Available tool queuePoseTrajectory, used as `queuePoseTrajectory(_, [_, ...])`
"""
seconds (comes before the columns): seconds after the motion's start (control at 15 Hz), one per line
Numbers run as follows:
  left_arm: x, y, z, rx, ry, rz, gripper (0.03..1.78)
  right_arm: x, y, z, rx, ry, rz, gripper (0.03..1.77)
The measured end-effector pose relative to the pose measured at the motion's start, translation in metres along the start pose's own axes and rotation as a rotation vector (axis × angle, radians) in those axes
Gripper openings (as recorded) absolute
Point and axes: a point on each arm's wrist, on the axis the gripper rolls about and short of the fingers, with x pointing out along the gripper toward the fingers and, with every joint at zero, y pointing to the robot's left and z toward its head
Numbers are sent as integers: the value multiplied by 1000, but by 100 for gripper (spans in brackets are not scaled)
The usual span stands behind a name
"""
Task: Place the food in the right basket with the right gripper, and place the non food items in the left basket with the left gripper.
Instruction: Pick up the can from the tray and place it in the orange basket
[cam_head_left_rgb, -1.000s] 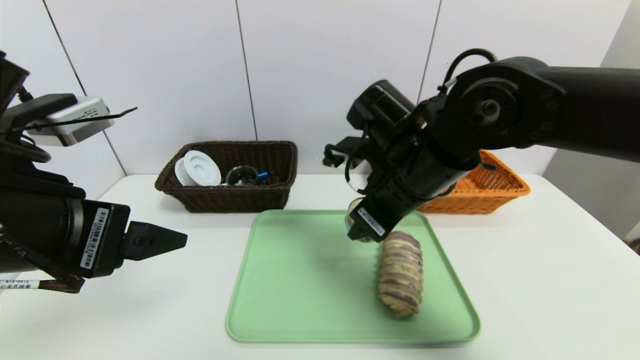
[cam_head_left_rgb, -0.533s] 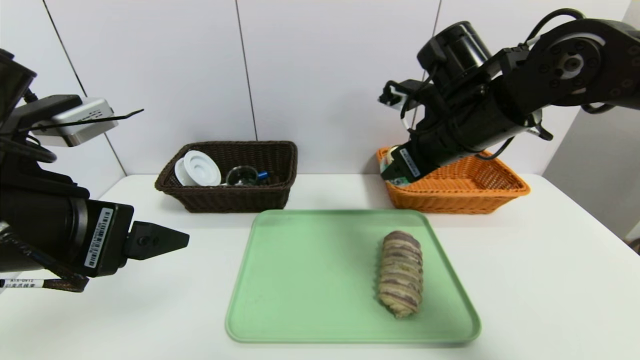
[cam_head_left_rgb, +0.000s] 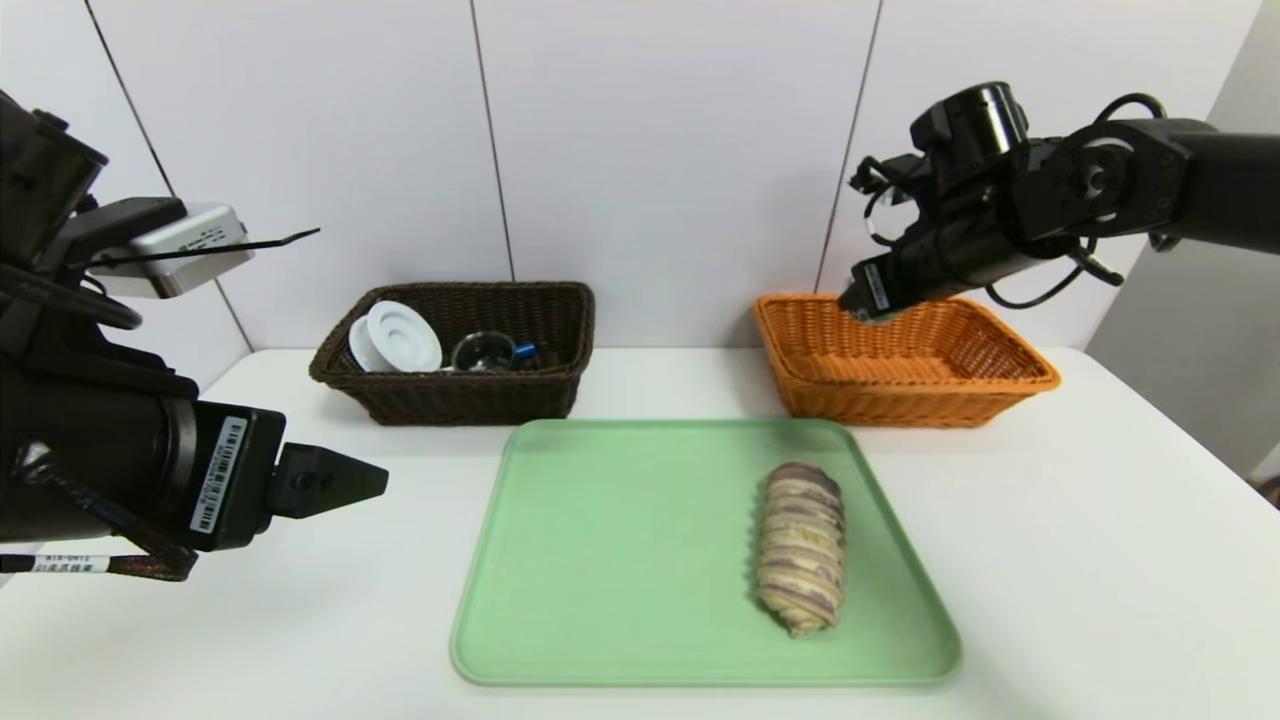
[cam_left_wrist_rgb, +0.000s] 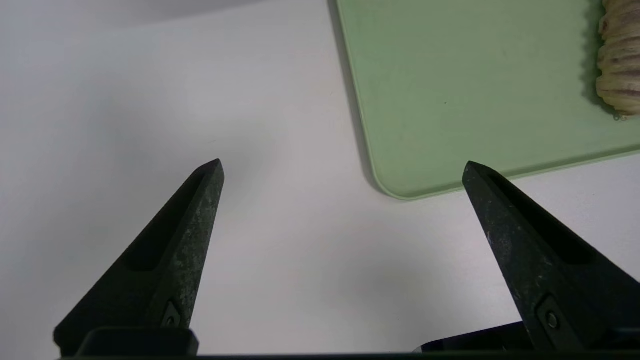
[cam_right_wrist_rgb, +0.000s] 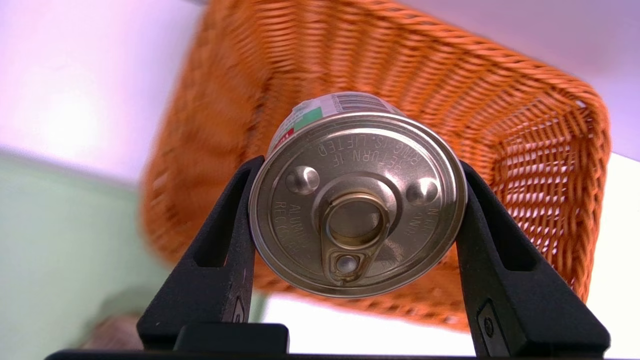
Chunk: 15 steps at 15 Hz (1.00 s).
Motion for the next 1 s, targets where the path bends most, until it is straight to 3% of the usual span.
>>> queuePoseTrajectory(0.33, [5, -1, -2, 5, 21, 8, 169, 54, -21, -12, 45, 1, -62, 110])
queuePoseTrajectory(0.87, [10, -2, -4, 1, 12, 4, 169, 102, -25, -33, 49, 56, -75, 110])
queuePoseTrajectory(1.0, [11, -2, -4, 1, 13, 5, 169, 107, -24, -36, 48, 70, -71, 123])
